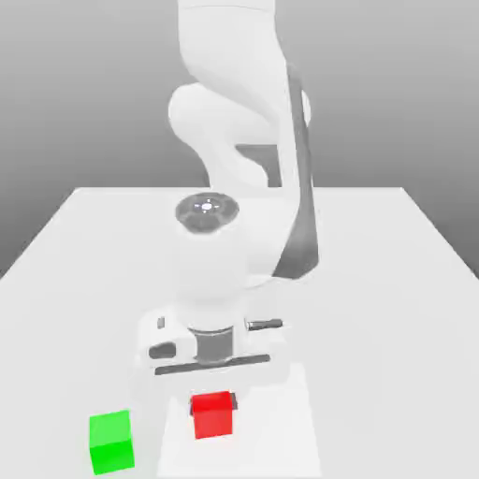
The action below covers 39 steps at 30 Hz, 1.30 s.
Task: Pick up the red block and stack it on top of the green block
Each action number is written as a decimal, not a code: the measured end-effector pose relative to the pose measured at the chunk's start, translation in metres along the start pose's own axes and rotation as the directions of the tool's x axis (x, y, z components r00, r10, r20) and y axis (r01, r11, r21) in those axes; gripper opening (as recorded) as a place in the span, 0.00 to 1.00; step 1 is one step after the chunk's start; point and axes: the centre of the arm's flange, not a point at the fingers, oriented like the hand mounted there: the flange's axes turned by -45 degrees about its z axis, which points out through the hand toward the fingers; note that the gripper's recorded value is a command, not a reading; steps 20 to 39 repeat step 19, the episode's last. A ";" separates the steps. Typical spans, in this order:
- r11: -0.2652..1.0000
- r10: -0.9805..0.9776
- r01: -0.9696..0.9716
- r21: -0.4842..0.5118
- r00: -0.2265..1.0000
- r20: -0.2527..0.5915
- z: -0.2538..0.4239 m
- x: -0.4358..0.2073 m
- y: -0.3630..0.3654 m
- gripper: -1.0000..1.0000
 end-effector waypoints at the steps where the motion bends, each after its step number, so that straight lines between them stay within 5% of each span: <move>1: 1.000 0.000 0.000 0.000 1.000 0.000 -0.009 0.000 0.000 0.00; 5: 1.000 0.012 -0.012 0.001 1.000 0.000 -0.050 0.000 0.004 0.00; 10: 0.959 0.283 -0.283 0.002 0.959 0.001 -0.082 0.015 0.102 0.00; 15: 0.934 0.358 -0.358 0.002 0.934 0.000 -0.043 0.018 0.132 0.00; 16: 0.933 0.360 -0.360 0.002 0.933 0.000 -0.033 0.017 0.133 1.00; 39: 0.933 0.360 -0.360 0.002 0.933 0.000 -0.033 0.017 0.133 1.00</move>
